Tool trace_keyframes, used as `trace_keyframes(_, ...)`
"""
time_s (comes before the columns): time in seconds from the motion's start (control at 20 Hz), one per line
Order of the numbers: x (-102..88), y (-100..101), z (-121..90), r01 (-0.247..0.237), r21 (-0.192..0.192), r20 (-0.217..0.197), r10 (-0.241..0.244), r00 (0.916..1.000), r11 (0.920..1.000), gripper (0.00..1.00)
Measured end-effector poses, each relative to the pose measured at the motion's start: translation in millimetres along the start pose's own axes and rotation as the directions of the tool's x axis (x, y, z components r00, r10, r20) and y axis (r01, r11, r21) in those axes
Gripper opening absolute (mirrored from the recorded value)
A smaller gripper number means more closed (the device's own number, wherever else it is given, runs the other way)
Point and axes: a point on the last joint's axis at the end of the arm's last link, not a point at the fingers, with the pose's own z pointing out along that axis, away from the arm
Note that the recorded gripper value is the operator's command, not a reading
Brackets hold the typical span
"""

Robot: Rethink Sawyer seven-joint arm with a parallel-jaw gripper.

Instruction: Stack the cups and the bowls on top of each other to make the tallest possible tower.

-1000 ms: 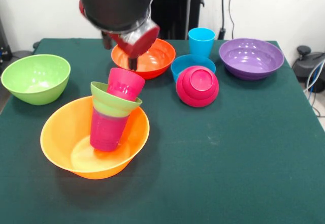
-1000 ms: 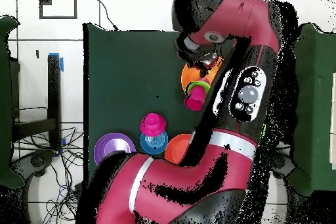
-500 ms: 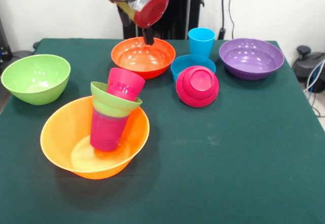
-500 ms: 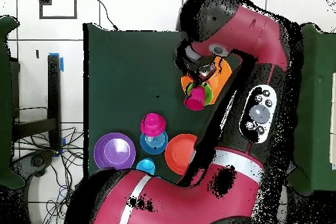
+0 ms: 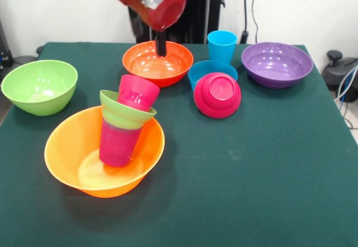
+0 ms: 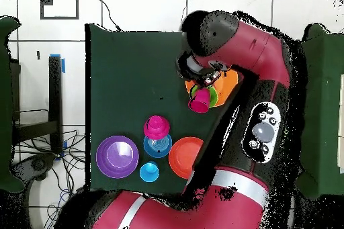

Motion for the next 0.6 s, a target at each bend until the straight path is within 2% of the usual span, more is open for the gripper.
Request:
trace_keyframes(0.1, -4.2, 0, 1, 0.001, -0.018, 0.051, 0.0, 0.9987, 0.9998, 1.0)
trace_keyframes(0.15, -8.0, 0, 2, 0.004, -0.035, 0.099, 0.0, 0.9951, 0.9994, 1.0)
trace_keyframes(0.2, -14.0, 1, 2, 0.01, -0.061, 0.171, 0.001, 0.9853, 0.9981, 1.0)
trace_keyframes(0.25, -16.6, 1, 3, 0.014, -0.072, 0.202, 0.001, 0.9794, 0.9973, 1.0)
trace_keyframes(0.3, -24.0, 2, 4, 0.03, -0.101, 0.294, 0.001, 0.9559, 0.9944, 1.0)
trace_keyframes(0.35, -26.9, 2, 4, 0.038, -0.112, 0.33, 0.001, 0.944, 0.993, 1.0)
trace_keyframes(0.4, -28.3, 3, 4, 0.043, -0.118, 0.348, 0.001, 0.9374, 0.9921, 1.0)
trace_keyframes(0.45, -33.1, 4, 6, 0.069, -0.138, 0.426, -0.004, 0.9049, 0.9879, 1.0)
trace_keyframes(0.5, -34.4, 4, 7, 0.082, -0.144, 0.452, -0.008, 0.892, 0.9862, 1.0)
trace_keyframes(0.6, -36.4, 4, 10, 0.118, -0.153, 0.514, -0.023, 0.8573, 0.9813, 1.0)
